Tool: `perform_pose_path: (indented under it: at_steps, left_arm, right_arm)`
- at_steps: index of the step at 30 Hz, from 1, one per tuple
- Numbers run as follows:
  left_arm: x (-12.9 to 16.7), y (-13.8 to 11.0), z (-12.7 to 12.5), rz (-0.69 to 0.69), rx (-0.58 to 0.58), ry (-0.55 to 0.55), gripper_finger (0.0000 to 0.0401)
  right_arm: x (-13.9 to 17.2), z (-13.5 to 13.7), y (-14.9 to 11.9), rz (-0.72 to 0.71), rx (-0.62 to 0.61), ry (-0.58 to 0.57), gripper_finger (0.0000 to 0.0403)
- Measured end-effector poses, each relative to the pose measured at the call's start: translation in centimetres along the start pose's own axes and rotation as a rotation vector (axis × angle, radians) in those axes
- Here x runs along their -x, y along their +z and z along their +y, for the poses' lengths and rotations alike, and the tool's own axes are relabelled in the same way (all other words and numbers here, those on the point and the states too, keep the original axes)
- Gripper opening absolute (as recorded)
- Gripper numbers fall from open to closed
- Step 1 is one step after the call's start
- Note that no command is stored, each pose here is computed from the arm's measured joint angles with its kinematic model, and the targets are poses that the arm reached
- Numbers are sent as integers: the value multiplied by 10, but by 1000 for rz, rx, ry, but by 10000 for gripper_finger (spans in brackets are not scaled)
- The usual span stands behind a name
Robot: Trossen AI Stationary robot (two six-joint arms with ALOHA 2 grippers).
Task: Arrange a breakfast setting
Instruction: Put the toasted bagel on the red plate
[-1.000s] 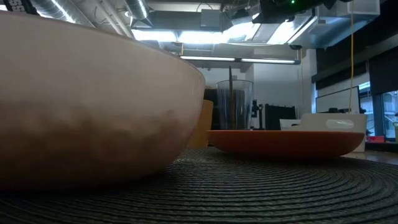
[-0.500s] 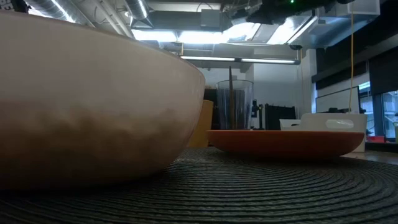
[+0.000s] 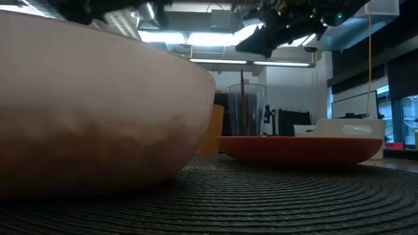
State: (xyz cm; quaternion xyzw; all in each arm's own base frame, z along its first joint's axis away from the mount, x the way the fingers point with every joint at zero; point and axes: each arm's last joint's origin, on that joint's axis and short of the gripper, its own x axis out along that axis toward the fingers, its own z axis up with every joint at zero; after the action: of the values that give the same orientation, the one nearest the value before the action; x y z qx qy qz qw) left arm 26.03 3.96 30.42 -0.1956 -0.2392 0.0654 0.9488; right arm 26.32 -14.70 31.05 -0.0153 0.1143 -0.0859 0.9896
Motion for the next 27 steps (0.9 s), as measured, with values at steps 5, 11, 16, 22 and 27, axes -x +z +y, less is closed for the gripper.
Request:
perform_pose_path:
  at_steps: [5, 11, 16, 22, 27]
  left_arm:
    - [-25, 30, -8, -22, 1, -69, 0]
    - [-45, 66, -8, -17, -30, -171, 0]
    - [-53, 88, -5, -7, -61, -203, 0]
    - [-54, 97, 6, 0, -83, -196, 0]
    - [-54, 101, 13, 1, -54, -175, 0]
  right_arm:
    - [-16, -2, -15, 54, -7, 56, 110]
    - [-30, -6, -32, 112, -23, 51, 150]
    - [-42, -9, -41, 142, -27, 48, 135]
    - [-60, -19, -32, 187, 38, 31, 116]
    - [-80, -26, -33, 281, 52, 59, 119]
